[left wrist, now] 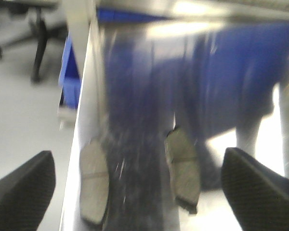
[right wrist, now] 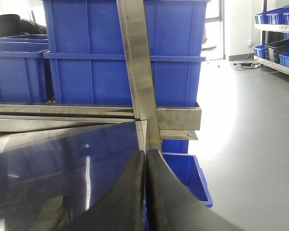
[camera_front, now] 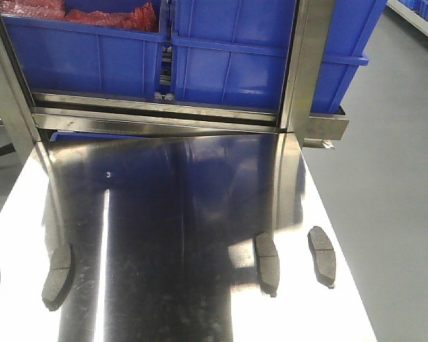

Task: Move and align brake pads A on conveyor
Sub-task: 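Close the left gripper on the grey brake pad and lift it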

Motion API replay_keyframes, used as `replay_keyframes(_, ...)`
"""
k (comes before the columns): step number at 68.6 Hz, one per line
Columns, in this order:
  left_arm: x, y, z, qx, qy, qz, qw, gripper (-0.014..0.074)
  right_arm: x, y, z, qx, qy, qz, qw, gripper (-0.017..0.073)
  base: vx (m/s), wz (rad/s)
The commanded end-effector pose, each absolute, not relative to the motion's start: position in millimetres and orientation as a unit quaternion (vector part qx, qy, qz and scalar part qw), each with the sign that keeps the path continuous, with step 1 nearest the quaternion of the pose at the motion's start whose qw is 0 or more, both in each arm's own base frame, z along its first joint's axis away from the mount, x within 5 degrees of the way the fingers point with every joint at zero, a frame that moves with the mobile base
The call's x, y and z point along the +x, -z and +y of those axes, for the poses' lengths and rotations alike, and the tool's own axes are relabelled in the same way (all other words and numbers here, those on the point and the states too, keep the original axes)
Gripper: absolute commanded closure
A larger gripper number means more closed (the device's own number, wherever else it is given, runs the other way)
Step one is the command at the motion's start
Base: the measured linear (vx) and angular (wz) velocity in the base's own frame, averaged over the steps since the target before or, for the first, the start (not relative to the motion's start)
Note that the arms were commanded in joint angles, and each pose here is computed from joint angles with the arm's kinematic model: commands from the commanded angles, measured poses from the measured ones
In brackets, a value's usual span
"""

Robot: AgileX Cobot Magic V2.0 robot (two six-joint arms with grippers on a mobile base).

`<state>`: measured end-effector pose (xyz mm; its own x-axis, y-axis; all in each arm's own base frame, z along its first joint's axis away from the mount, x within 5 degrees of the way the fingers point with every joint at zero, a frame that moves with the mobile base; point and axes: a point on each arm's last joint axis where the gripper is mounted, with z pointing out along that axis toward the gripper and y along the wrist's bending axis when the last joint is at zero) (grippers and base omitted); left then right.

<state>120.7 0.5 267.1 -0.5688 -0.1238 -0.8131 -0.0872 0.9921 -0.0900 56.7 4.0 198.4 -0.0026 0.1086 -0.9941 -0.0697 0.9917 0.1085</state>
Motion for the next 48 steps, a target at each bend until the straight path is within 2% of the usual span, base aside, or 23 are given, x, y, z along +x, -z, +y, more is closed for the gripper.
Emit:
replay_keyframes(1,141,-281,2,-0.082,0.014,0.887,0.455,-0.0038,56,-199,4,0.012,-0.063,0.679,0.731,0.0564,0.0,0.0)
replay_keyframes(12,175,-281,8,-0.095,-0.024,0.912,0.398,-0.0036,56,-199,4,0.012,-0.063,0.679,0.731,0.0564,0.0,0.0)
replay_keyframes(24,208,-261,16,-0.117,-0.047,0.935,0.331,-0.0034,56,-199,4,0.012,-0.063,0.679,0.731,0.0564,0.0,0.0)
replay_keyframes(34,218,-247,30,-0.155,-0.047,0.94,0.299,-0.0022,56,-199,4,0.012,-0.063,0.679,0.731,0.0564,0.0,0.0)
replay_keyframes(48,228,-230,28,-0.134,-0.021,0.954,0.267,0.0018,56,-199,4,0.012,-0.063,0.679,0.731,0.0564,0.0,0.0)
